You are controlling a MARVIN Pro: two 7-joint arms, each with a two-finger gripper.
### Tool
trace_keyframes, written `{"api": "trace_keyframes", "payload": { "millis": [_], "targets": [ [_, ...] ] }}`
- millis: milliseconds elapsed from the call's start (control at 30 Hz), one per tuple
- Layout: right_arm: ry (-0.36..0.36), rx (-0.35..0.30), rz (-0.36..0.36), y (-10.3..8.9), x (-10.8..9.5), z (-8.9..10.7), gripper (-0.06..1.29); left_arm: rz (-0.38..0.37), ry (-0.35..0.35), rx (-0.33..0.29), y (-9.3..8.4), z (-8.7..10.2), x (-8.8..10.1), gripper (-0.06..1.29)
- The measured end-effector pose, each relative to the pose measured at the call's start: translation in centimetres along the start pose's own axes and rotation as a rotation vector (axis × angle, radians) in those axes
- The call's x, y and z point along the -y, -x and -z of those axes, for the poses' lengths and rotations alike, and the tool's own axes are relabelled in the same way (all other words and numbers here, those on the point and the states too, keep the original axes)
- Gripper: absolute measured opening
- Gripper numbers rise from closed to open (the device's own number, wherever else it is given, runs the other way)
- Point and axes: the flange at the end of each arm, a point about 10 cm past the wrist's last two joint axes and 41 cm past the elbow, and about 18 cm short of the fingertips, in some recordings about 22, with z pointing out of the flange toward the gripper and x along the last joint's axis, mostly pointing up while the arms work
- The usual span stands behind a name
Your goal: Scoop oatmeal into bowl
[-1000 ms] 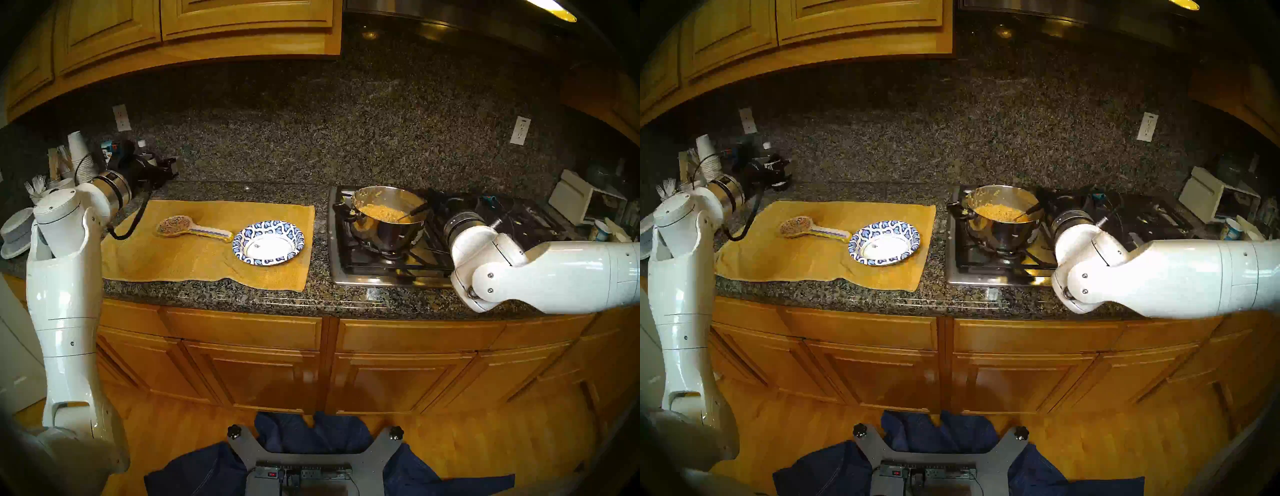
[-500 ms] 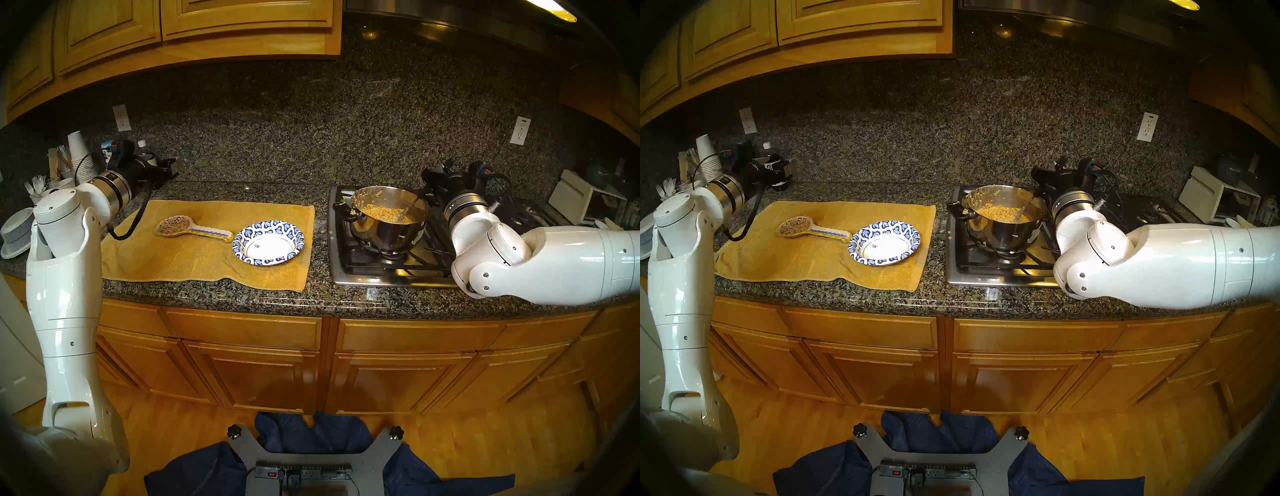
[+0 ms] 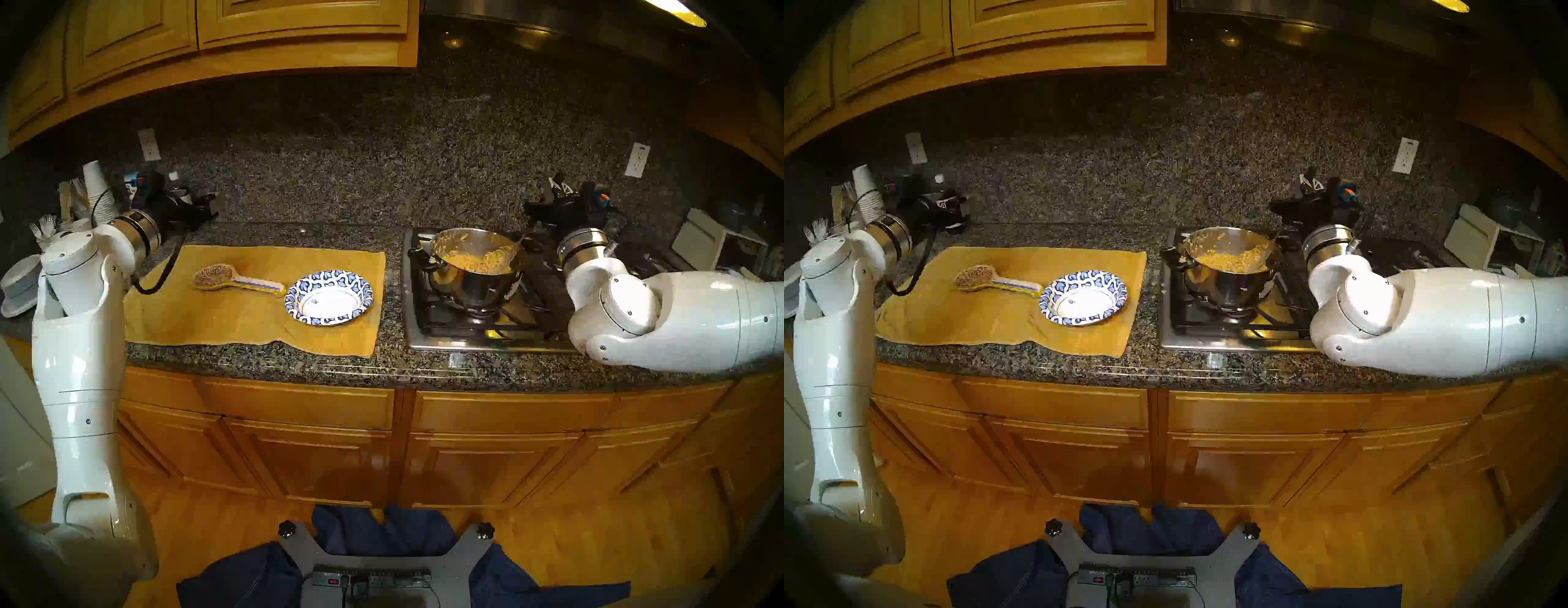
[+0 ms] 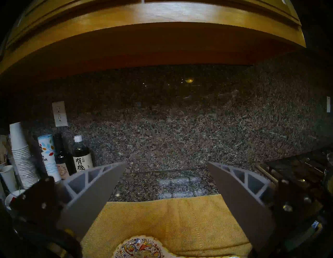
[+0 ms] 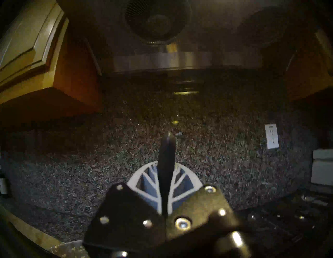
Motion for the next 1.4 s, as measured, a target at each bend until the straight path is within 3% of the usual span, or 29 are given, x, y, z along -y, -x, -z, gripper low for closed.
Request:
{"api": "trace_keyframes", "payload": {
  "millis": [333,600,967,1233,1400],
  "targets": [
    [-0.105,-0.120,0.147,-0.3,0.8,-0.4,-0.04,0.000,0.000,0.000,0.0,0.0,0.0,1.22],
    [-0.206,-0.165,0.199,0.5,2.5,0.6,-0.04,0.000,0.000,-0.001,0.0,0.0,0.0,1.22],
    [-0.327,-0.162,0.210,2.6,5.3,3.8,-0.04,0.001,0.000,-0.001,0.0,0.0,0.0,1.22],
    [-0.343,-0.154,0.197,3.4,6.4,4.9,-0.04,0.001,0.000,-0.002,0.0,0.0,0.0,1.22],
    [-0.329,-0.129,0.149,3.6,7.4,4.9,-0.04,0.001,0.000,-0.002,0.0,0.0,0.0,1.22]
  ]
}}
